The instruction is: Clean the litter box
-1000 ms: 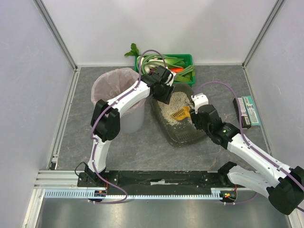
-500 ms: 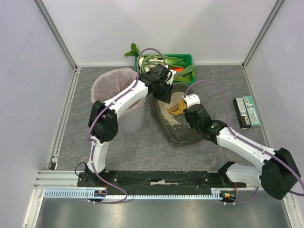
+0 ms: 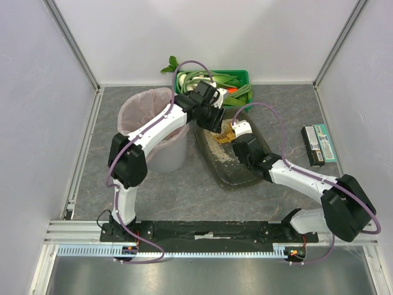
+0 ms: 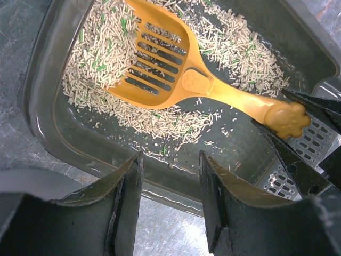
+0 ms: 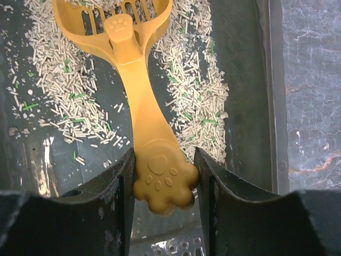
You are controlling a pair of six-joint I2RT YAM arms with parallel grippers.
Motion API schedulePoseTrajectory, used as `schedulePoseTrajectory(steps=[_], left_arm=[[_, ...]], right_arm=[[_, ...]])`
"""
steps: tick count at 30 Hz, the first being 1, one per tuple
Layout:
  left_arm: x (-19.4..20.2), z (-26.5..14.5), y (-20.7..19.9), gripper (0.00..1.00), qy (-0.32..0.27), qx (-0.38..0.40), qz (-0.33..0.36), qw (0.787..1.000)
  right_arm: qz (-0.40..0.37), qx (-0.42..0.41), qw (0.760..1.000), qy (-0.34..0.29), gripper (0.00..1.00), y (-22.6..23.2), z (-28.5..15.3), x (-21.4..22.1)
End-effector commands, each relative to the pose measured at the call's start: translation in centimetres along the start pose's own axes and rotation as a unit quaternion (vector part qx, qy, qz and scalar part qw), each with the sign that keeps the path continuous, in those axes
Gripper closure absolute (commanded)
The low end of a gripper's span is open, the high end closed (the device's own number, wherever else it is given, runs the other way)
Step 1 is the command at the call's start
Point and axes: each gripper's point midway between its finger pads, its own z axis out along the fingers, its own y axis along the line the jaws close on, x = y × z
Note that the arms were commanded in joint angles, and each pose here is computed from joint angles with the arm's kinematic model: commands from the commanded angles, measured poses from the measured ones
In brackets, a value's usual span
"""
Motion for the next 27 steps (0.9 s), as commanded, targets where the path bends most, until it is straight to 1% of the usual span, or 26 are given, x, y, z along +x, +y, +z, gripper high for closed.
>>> schedulePoseTrajectory(steps=[1,13,20,27], left_arm=[[-1.2,-2.1,-0.8,0.48,-0.028,0.016,0.027,0.999],[-0.4,-3.1,-0.6,0.49,-0.025,0.008,0.029,0.999],[-0.3,-3.5,-0.5,0.5,-0.027,0.003,0.024,0.999],[-0.1,-3.7,-0.7,0.51,-0.026,0.007,0.014,1.0]], right_arm=[[0.026,0.005,0.998,-0.048,1.0,0.4,0.7,-2.7],[0.041,0.01,0.998,-0.053,1.0,0.6,1.7,-1.3],[0.086,0.022,0.991,-0.105,1.0,-0.6,-0.1,-2.2],[0.116,0.023,0.984,-0.132,1.0,-1.5,-1.7,-2.3]])
